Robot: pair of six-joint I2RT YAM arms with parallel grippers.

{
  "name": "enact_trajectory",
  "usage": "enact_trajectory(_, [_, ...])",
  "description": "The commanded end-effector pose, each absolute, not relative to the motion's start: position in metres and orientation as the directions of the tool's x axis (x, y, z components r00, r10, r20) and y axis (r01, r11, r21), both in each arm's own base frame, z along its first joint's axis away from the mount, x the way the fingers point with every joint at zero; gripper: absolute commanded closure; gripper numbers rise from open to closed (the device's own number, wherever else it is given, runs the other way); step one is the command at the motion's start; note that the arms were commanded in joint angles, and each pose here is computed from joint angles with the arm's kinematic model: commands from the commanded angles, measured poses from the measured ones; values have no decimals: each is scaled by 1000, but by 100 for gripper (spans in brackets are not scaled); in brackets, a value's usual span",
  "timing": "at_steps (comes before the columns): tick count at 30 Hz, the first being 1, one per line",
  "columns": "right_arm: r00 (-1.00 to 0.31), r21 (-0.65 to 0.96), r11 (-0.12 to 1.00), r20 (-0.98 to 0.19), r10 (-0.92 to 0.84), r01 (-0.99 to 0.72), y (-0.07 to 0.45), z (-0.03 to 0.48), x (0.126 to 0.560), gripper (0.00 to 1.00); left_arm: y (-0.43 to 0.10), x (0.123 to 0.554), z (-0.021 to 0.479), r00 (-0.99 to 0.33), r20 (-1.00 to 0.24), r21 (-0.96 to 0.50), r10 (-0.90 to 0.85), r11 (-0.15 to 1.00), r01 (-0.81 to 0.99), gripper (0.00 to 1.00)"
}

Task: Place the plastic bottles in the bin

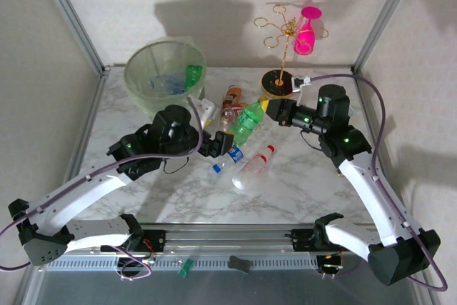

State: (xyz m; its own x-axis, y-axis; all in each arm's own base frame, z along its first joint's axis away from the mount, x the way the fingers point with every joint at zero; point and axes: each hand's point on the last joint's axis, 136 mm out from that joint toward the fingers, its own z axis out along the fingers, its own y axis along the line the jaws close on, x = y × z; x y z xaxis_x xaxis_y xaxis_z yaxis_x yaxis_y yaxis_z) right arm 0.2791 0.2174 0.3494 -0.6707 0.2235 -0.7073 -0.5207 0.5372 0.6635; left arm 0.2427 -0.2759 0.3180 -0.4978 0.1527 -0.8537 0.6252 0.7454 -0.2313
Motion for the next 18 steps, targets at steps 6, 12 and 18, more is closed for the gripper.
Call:
enact_trajectory(6, [-654,631,447,-746,125,-634,249,362,253,92,-301,238,303,-509,-830,-222,229,702,677,10])
enact_trajectory(12, [-638,618,429,-761,117,-659,255,367,246,91,-315,229,299,-532,-817,-285,224,644,710,18])
enact_trajectory(18, [-640,619,418,-761,108,-665,257,366,244,90,-321,225,303,-530,-818,-305,222,614,728,30])
